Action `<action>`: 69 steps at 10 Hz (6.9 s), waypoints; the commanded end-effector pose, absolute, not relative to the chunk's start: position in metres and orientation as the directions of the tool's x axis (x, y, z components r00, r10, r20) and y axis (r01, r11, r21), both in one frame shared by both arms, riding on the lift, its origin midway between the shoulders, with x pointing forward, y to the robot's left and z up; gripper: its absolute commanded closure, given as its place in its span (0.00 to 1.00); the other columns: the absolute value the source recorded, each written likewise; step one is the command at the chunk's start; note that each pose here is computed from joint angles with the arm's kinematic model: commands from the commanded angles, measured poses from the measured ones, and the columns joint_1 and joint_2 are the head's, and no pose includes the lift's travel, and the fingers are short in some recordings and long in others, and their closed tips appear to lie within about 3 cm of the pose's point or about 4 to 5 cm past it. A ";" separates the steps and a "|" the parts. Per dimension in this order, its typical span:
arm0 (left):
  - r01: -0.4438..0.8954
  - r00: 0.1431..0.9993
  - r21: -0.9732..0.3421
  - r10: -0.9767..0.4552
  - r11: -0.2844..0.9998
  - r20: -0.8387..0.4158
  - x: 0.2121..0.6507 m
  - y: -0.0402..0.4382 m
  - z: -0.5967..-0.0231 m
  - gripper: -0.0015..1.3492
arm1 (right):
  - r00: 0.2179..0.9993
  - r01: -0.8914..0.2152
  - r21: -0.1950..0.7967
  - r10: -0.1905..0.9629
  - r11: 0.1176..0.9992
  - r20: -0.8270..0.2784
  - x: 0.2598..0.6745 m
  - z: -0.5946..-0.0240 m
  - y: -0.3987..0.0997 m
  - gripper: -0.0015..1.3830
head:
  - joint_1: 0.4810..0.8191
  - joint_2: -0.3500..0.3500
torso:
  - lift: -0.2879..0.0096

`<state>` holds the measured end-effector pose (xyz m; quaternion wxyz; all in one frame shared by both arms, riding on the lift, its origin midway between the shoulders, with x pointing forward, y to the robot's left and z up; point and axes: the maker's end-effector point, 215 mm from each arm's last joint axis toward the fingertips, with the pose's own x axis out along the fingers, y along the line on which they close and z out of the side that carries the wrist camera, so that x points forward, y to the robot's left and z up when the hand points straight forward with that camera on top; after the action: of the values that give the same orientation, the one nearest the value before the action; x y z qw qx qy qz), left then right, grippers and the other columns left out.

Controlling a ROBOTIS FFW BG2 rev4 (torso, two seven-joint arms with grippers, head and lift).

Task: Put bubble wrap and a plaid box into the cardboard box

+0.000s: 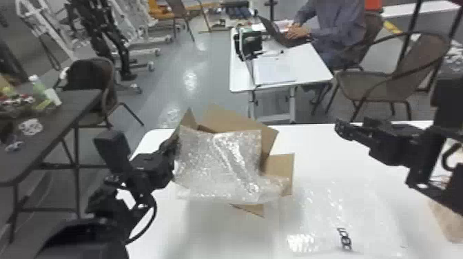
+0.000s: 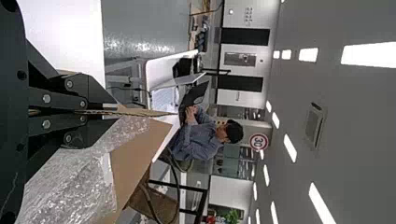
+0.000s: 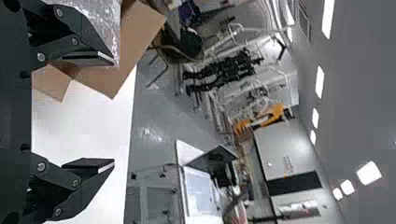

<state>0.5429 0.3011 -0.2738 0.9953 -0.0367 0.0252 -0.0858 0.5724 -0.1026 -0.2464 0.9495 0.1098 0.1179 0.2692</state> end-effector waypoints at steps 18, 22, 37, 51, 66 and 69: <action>0.121 0.991 -0.097 -0.126 0.988 -0.053 0.518 0.329 -0.284 0.91 | 0.954 0.268 0.058 -0.256 0.962 -0.159 0.428 -0.445 -0.329 0.35 | 0.63 0.52 | 0.60; 0.122 0.990 -0.097 -0.127 0.988 -0.053 0.517 0.330 -0.285 0.91 | 0.973 0.141 0.123 -0.114 0.982 -0.202 0.458 -0.476 -0.312 0.35 | 0.63 0.52 | 0.60; 0.126 0.990 -0.098 -0.131 0.987 -0.049 0.518 0.329 -0.284 0.91 | 0.979 0.119 0.068 -0.105 0.991 -0.177 0.521 -0.450 -0.341 0.35 | 0.63 0.48 | 0.60; 0.127 0.990 -0.096 -0.133 0.987 -0.052 0.517 0.327 -0.286 0.91 | 0.954 -0.282 0.231 0.246 0.931 0.170 0.562 -0.253 -0.196 0.65 | 0.59 0.62 | 0.60; 0.155 0.985 -0.100 -0.162 0.983 -0.060 0.527 0.311 -0.289 0.91 | 0.305 -0.728 0.624 0.949 0.285 -0.078 0.517 -0.285 0.072 0.65 | 0.47 1.00 | 0.60; 0.176 0.982 -0.098 -0.182 0.980 -0.059 0.533 0.302 -0.288 0.91 | 0.218 -0.722 0.646 0.967 0.249 -0.130 0.516 -0.325 0.093 0.65 | 0.53 1.00 | 0.60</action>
<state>0.5319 0.3036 -0.2879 0.9945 -0.0459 0.0332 -0.0883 0.5134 0.0895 -0.3146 0.7452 0.2339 0.2564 0.5694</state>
